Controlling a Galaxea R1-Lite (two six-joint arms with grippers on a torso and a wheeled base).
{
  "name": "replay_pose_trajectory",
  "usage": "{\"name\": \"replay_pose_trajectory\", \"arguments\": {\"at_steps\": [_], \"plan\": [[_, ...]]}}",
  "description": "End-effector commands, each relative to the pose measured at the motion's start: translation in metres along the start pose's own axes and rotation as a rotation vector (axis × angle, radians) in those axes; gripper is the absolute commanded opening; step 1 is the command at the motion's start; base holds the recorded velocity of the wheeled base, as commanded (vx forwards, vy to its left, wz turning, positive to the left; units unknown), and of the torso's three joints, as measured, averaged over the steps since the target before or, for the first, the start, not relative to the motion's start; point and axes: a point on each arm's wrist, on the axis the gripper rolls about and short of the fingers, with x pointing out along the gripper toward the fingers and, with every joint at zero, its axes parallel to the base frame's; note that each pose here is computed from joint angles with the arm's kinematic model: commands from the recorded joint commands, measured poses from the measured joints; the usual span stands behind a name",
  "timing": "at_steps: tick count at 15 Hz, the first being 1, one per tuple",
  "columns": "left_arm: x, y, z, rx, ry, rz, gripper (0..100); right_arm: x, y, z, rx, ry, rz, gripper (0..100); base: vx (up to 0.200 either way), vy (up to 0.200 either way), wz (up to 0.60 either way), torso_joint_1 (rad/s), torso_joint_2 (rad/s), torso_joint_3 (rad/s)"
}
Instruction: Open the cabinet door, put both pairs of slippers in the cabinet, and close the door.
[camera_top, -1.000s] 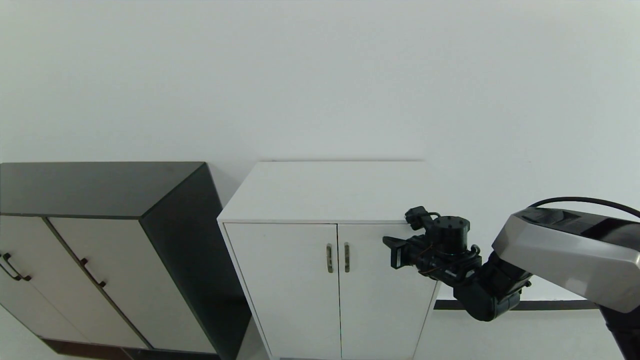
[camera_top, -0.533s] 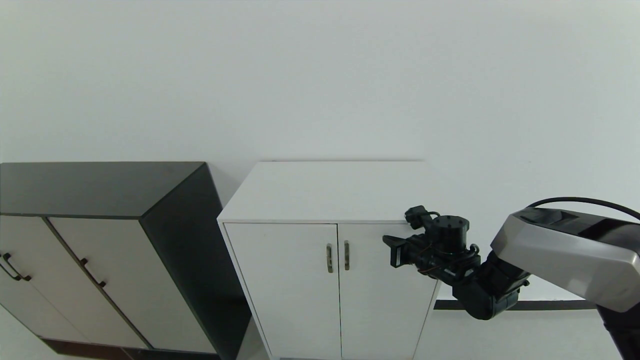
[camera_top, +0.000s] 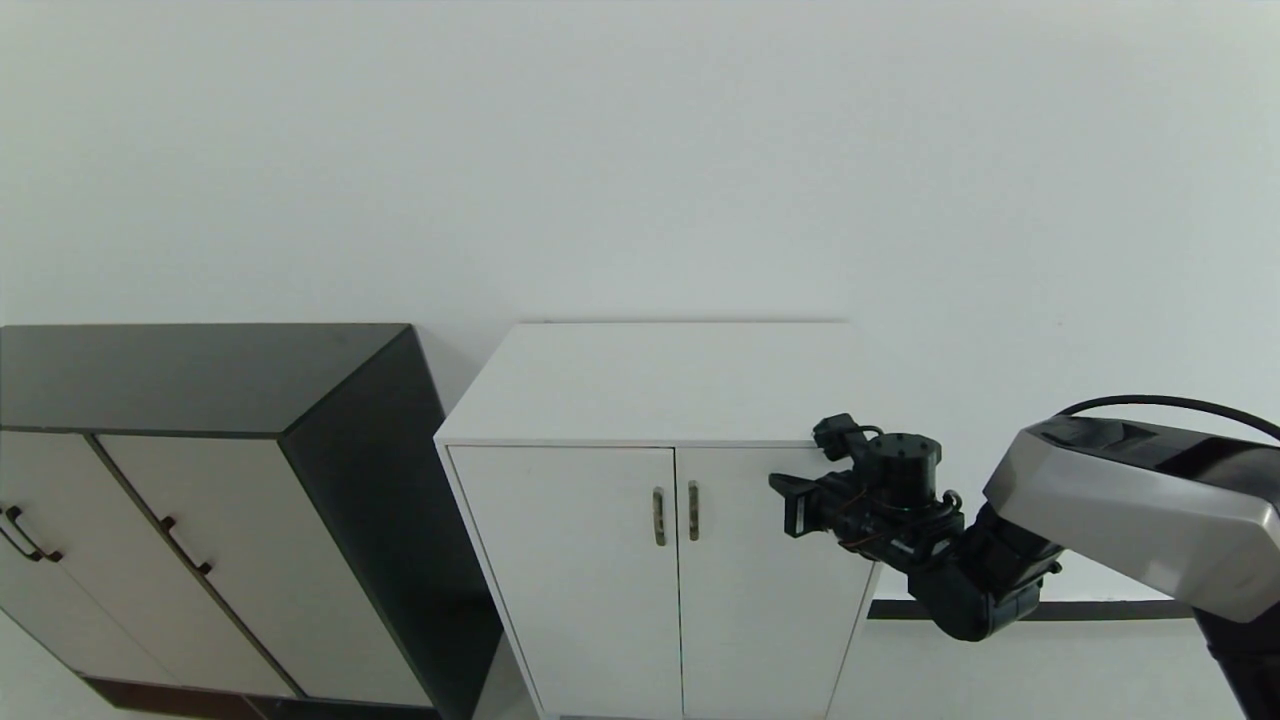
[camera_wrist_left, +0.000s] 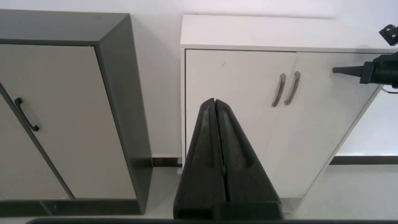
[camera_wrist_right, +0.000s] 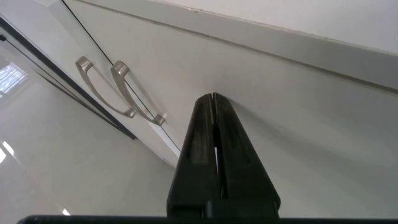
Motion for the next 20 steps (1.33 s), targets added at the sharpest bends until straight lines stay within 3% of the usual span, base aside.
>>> {"name": "replay_pose_trajectory", "arguments": {"at_steps": [1,5,10,14,16,20], "plan": [[0.000,0.000,0.000,0.000,0.001,0.000,0,-0.006,0.003,0.005,-0.001,-0.005,0.004,0,0.000,0.000,0.00,0.000,0.00,0.000],[0.000,0.000,0.000,0.003,0.000,0.000,0,-0.039,0.017,0.014,-0.005,0.021,0.000,0,0.000,0.000,0.00,0.000,0.00,0.000],[0.000,0.000,0.000,0.003,0.000,0.000,0,-0.153,0.035,0.042,-0.020,0.009,-0.116,0,0.000,0.000,0.00,0.000,0.00,0.000],[0.000,0.000,0.000,0.000,-0.002,0.002,0,-0.265,0.042,0.022,-0.090,0.024,-0.334,0,0.000,0.000,0.00,0.000,0.00,0.000],[0.000,0.000,0.000,-0.002,0.000,0.000,0,-0.299,0.041,0.018,-0.072,0.032,-0.467,0,0.000,0.000,0.00,0.000,0.00,0.000],[0.000,0.000,0.000,-0.002,0.001,0.000,0,-0.374,0.051,-0.001,-0.088,0.088,-0.458,0,0.000,0.000,0.00,0.000,0.00,0.000]]}}
